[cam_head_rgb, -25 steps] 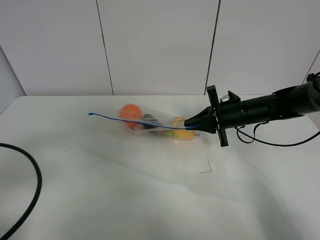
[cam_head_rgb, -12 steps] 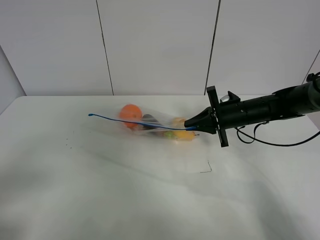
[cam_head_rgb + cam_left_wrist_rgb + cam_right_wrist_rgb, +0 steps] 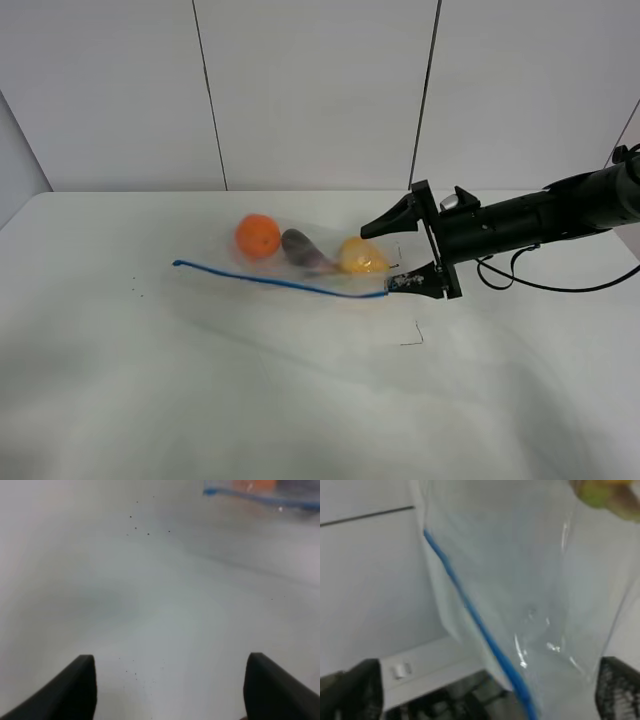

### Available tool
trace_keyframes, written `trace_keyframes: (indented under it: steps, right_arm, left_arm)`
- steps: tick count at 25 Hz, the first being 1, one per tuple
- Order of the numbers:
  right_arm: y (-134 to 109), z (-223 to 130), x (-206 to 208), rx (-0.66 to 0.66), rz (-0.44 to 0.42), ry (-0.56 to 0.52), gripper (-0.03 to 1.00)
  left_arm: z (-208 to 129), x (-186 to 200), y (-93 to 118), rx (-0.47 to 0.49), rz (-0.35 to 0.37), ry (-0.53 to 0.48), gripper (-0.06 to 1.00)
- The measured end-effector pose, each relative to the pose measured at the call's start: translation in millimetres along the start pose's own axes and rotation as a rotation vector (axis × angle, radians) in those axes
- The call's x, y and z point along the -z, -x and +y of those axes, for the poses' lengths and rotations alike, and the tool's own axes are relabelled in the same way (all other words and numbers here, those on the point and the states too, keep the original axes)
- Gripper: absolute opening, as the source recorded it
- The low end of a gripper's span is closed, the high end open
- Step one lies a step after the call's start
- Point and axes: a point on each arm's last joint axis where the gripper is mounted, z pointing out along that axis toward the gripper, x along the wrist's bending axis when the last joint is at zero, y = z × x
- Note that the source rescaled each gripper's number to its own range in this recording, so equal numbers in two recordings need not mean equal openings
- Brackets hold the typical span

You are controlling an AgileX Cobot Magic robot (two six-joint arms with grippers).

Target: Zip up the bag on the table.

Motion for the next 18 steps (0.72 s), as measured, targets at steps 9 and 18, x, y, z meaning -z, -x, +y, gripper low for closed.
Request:
trace_keyframes:
  steps: [9,18]
  right_arm:
    - [-7,29,33,0.161,-0.555,-0.094,1.00]
    - [-52,66,86,0.262,-0.979,0.076,1.00]
  left_arm:
    - [0,0,0,0.000,0.000,0.000,0.86]
    - [0,0,0,0.000,0.000,0.000,0.86]
